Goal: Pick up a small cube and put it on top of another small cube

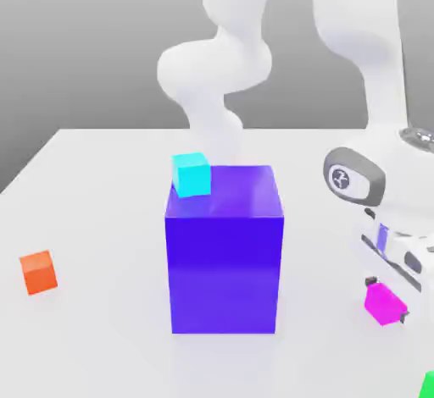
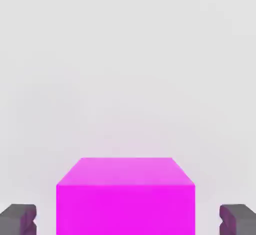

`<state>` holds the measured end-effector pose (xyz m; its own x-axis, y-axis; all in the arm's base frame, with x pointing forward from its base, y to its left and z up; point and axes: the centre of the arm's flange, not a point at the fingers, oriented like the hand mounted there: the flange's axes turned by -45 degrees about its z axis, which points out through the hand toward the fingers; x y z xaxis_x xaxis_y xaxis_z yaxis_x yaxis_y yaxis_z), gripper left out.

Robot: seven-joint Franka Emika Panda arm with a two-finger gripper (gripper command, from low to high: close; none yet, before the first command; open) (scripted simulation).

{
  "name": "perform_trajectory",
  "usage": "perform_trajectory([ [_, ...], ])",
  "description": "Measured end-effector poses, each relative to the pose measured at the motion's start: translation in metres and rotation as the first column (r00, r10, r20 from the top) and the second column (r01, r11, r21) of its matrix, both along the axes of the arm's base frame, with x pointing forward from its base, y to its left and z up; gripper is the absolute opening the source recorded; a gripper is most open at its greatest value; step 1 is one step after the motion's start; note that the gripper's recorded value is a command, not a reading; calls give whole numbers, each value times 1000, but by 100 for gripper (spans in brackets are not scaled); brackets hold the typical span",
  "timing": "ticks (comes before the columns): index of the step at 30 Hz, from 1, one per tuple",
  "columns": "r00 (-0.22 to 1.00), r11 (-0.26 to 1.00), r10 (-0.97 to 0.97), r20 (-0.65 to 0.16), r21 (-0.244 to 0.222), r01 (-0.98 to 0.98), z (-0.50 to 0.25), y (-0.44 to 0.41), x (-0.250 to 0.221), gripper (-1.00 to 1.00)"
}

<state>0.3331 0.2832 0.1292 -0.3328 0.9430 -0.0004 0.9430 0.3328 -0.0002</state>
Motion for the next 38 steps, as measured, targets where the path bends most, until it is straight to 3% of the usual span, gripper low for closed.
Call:
perform_trajectory([
  [4,1000,1000,1,-1,-1,-1,1,0,0,-100],
  [10,1000,1000,-11,-1,-1,11,59,1,3,-100],
  [24,871,871,-490,-2,-1,490,110,24,161,-100],
  [28,849,849,-528,-2,0,528,64,24,175,-100],
  [29,849,849,-529,-2,0,529,55,23,175,100],
  [35,848,848,-530,-1,0,530,50,23,175,100],
  [38,848,848,-530,0,1,530,83,24,176,100],
])
